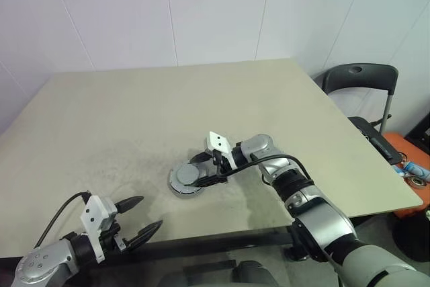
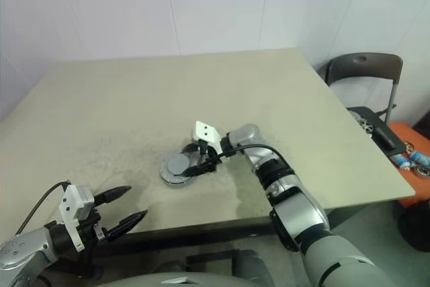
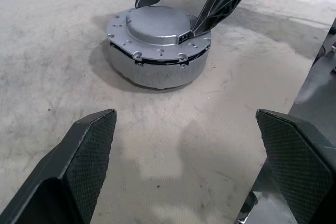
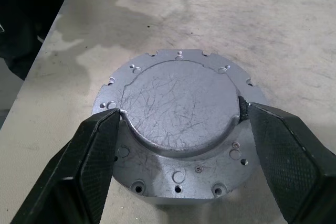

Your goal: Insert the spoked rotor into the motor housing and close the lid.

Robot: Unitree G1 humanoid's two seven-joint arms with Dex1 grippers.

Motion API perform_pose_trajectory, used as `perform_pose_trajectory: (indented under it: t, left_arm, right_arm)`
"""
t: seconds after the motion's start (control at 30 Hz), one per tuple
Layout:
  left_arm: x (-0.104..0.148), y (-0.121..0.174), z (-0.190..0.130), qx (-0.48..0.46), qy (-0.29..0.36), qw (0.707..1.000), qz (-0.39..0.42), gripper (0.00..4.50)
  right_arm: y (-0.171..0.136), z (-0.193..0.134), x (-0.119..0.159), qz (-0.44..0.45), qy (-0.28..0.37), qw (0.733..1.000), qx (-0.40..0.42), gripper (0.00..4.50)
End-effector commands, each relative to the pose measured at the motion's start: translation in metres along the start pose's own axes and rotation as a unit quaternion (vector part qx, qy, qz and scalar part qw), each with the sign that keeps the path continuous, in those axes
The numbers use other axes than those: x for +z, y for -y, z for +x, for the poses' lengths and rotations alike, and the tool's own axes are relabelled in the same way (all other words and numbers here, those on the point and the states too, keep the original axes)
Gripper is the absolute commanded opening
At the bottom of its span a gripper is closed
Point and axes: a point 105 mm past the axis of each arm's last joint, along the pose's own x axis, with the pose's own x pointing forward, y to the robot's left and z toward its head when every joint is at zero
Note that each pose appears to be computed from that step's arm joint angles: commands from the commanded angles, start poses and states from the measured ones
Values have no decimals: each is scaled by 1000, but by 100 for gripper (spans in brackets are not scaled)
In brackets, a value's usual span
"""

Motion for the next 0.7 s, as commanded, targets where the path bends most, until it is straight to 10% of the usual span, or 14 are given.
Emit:
perform_pose_trajectory:
  t: [0.03, 0.7]
  left_arm:
    - [8, 1, 0, -7, 9, 1000, 14, 450]
    - [9, 2, 2, -8, 9, 1000, 16, 450]
  right_arm:
    - [0, -4, -7, -1, -22, 1000, -1, 353]
    - [0, 0, -13, -1, -40, 999, -3, 353]
